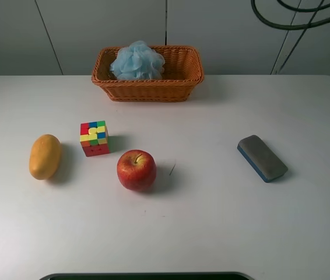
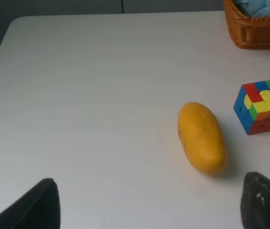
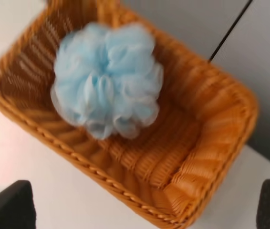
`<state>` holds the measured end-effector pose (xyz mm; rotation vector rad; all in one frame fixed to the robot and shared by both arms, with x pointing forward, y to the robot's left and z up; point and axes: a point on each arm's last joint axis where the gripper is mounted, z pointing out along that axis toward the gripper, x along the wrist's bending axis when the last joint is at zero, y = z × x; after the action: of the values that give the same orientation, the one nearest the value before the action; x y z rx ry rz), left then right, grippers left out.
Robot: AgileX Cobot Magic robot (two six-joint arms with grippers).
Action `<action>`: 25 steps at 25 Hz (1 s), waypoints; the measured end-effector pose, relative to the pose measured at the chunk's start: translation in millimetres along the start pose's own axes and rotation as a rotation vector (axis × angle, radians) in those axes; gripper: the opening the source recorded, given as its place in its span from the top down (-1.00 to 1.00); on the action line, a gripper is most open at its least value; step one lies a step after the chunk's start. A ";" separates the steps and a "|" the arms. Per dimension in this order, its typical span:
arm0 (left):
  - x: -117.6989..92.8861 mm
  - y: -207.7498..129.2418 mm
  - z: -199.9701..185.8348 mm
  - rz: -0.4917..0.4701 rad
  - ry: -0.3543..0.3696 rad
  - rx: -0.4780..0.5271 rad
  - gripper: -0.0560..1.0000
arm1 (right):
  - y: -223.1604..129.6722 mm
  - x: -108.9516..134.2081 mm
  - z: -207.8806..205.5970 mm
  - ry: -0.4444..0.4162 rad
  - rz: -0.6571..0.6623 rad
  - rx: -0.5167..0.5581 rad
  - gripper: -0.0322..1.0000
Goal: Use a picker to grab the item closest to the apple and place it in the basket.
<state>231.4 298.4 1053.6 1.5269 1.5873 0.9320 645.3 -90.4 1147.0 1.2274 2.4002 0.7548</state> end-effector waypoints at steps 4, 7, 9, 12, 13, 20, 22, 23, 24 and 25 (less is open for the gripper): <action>0.0 0.0 0.0 0.000 0.000 0.000 -0.49 | 0.3 2.2 -61.4 -0.015 0.024 -0.096 -0.41; 0.0 0.0 0.0 0.000 0.000 0.000 -0.49 | -14.3 6.1 -107.5 -0.020 0.029 -0.136 -0.41; 0.0 0.0 0.0 0.000 0.000 0.000 -0.49 | -31.6 9.8 -138.8 -0.022 0.030 -0.154 -0.41; 0.0 0.0 0.0 0.000 0.000 0.000 -0.49 | -66.2 16.3 -174.4 -0.021 0.034 -0.154 -0.41; 0.0 0.0 0.0 0.000 0.000 0.000 -0.49 | -80.1 18.8 -185.6 -0.021 0.034 -0.152 -0.41; 0.0 0.0 0.0 0.000 0.000 0.000 -0.49 | -172.9 34.3 -230.0 -0.020 0.036 -0.147 -0.41; 0.0 0.0 0.0 0.000 0.000 0.000 -0.49 | -198.8 38.3 -234.0 -0.019 0.036 -0.140 -0.41; 0.0 0.0 0.0 0.000 0.000 0.000 -0.49 | -211.5 40.4 -238.6 -0.020 0.038 -0.149 -0.41; 0.0 0.0 0.0 0.000 0.000 0.000 -0.49 | -225.4 42.5 -240.6 -0.021 0.038 -0.151 -0.41; 0.0 0.0 0.0 0.000 0.000 0.000 -0.49 | -238.0 44.4 -239.7 -0.015 0.048 -0.146 -0.41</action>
<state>231.4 298.4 1053.6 1.5269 1.5873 0.9320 343.9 -241.9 1194.5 1.2313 2.2663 0.9149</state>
